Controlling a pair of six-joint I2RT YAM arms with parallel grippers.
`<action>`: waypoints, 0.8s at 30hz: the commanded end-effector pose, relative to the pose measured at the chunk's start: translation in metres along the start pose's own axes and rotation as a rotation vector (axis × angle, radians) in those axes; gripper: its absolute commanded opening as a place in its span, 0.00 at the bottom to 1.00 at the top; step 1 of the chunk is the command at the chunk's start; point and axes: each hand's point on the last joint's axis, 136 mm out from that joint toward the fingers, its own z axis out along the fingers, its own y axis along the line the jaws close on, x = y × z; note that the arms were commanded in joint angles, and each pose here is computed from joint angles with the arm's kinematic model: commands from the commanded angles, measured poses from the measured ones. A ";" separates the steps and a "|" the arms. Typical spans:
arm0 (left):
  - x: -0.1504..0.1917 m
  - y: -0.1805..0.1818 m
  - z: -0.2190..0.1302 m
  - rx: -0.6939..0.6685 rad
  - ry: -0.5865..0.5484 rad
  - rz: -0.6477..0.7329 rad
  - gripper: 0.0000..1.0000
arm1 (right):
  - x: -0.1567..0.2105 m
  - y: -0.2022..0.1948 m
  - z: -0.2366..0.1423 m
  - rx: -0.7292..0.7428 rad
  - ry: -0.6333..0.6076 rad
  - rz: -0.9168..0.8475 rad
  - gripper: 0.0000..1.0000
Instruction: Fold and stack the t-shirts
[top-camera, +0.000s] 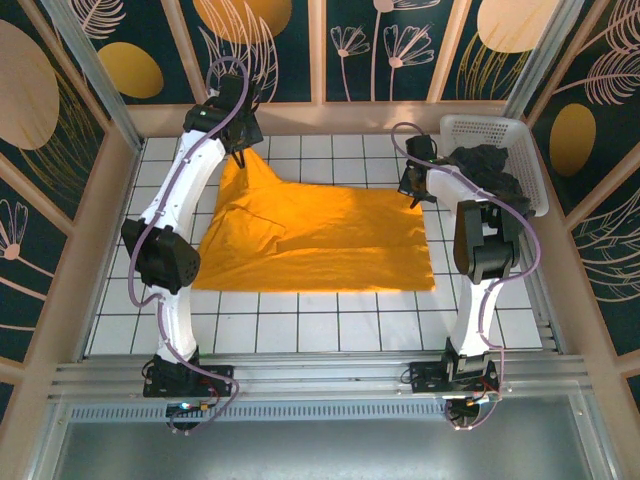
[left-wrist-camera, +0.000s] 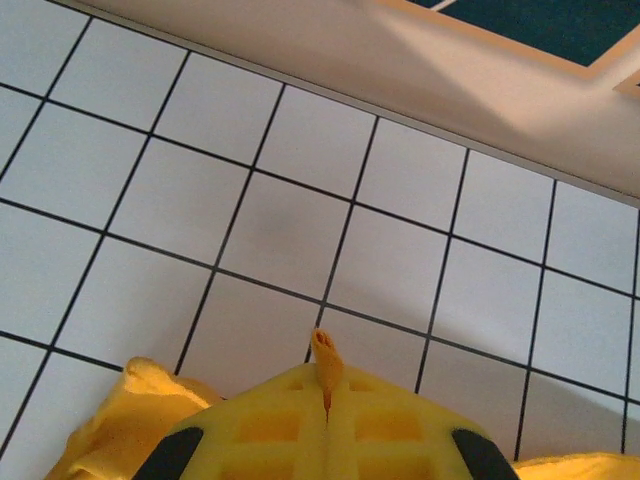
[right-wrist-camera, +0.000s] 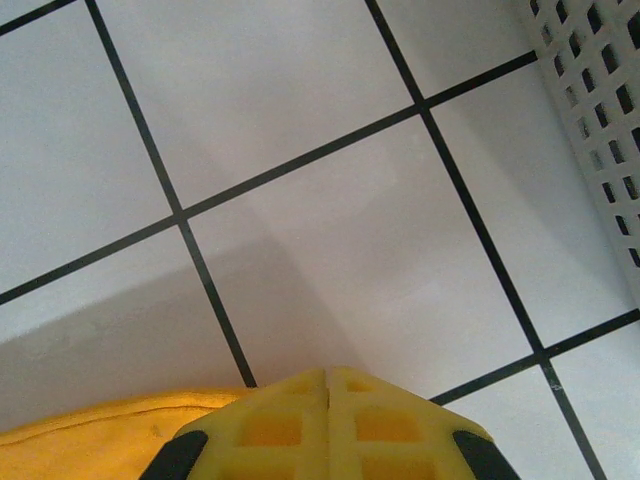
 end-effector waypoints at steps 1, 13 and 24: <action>0.002 0.011 0.001 -0.050 -0.012 0.039 0.00 | -0.009 0.004 -0.017 -0.019 -0.024 0.024 0.00; 0.091 0.061 0.026 -0.157 0.151 0.001 0.00 | 0.011 0.013 -0.048 -0.125 -0.020 0.003 0.00; 0.170 0.145 -0.047 -0.210 0.137 -0.242 0.00 | 0.063 -0.035 -0.086 -0.044 0.006 0.030 0.00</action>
